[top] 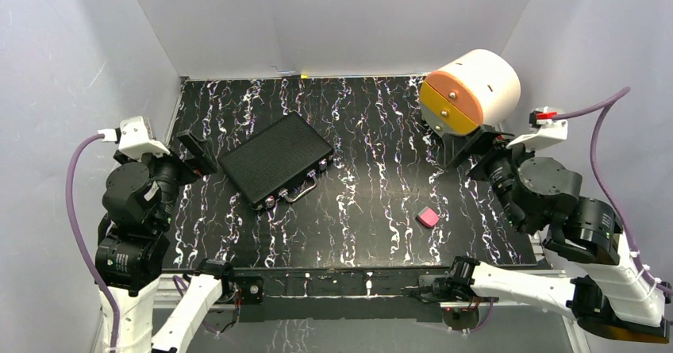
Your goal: Pack up texas hold em set
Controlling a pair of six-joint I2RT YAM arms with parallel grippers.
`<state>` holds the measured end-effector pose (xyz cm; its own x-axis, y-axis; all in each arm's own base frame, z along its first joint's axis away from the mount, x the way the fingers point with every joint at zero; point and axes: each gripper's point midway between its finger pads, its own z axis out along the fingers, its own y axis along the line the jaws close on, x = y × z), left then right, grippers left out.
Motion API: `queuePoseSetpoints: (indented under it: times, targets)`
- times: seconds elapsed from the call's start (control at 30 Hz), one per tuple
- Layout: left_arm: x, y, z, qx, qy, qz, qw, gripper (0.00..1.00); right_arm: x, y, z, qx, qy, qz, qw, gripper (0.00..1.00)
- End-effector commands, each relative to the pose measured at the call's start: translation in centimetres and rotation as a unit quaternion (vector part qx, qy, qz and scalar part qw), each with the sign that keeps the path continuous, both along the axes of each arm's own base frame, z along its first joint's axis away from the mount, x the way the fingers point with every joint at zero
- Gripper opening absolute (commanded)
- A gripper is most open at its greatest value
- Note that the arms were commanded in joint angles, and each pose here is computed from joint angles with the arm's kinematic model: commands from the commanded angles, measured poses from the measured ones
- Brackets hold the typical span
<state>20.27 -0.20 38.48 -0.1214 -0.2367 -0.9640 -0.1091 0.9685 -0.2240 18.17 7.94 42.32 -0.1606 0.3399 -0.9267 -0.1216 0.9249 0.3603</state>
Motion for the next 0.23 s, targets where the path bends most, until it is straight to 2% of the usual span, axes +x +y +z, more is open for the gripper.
queuePoseSetpoints:
  times: [0.0, 0.2]
  targets:
    - [-0.41, 0.27, 0.2, 0.016, 0.0, 0.0, 1.0, 0.98, 0.42, -0.23, 0.02, -0.02, 0.001, -0.019, 1.0, 0.98]
    - [-0.13, -0.25, -0.09, 0.019, 0.002, -0.013, 1.0, 0.98, 0.6, 0.09, 0.01, -0.013, -0.002, -0.02, 1.0, 0.98]
